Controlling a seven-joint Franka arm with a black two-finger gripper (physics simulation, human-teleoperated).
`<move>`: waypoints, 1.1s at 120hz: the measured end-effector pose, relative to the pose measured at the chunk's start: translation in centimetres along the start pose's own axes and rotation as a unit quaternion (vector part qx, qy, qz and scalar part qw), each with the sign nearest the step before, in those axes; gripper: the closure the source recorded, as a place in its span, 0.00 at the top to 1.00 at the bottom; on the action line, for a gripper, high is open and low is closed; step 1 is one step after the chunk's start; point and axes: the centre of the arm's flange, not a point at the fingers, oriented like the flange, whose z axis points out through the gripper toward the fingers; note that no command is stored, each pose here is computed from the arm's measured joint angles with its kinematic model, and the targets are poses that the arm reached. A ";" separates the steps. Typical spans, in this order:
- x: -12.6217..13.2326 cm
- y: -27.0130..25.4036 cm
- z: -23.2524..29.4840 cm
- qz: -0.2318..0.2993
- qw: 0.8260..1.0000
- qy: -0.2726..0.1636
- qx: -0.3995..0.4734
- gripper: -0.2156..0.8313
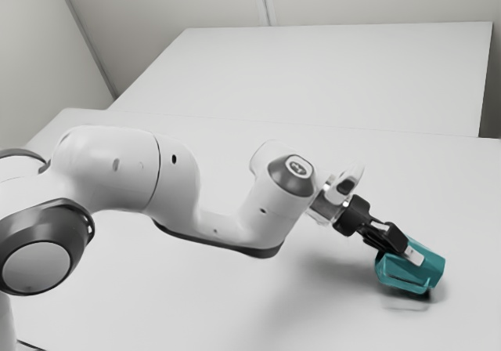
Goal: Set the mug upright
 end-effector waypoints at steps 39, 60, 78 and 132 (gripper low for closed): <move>2.7 2.5 -6.9 0.083 0.994 -0.016 0.065 0.05; 3.7 2.9 -11.9 0.127 0.980 -0.064 0.136 0.04; 3.7 3.4 -16.0 0.143 0.962 -0.117 0.201 0.04; 0.6 2.6 -23.4 0.069 0.901 -0.241 0.355 0.04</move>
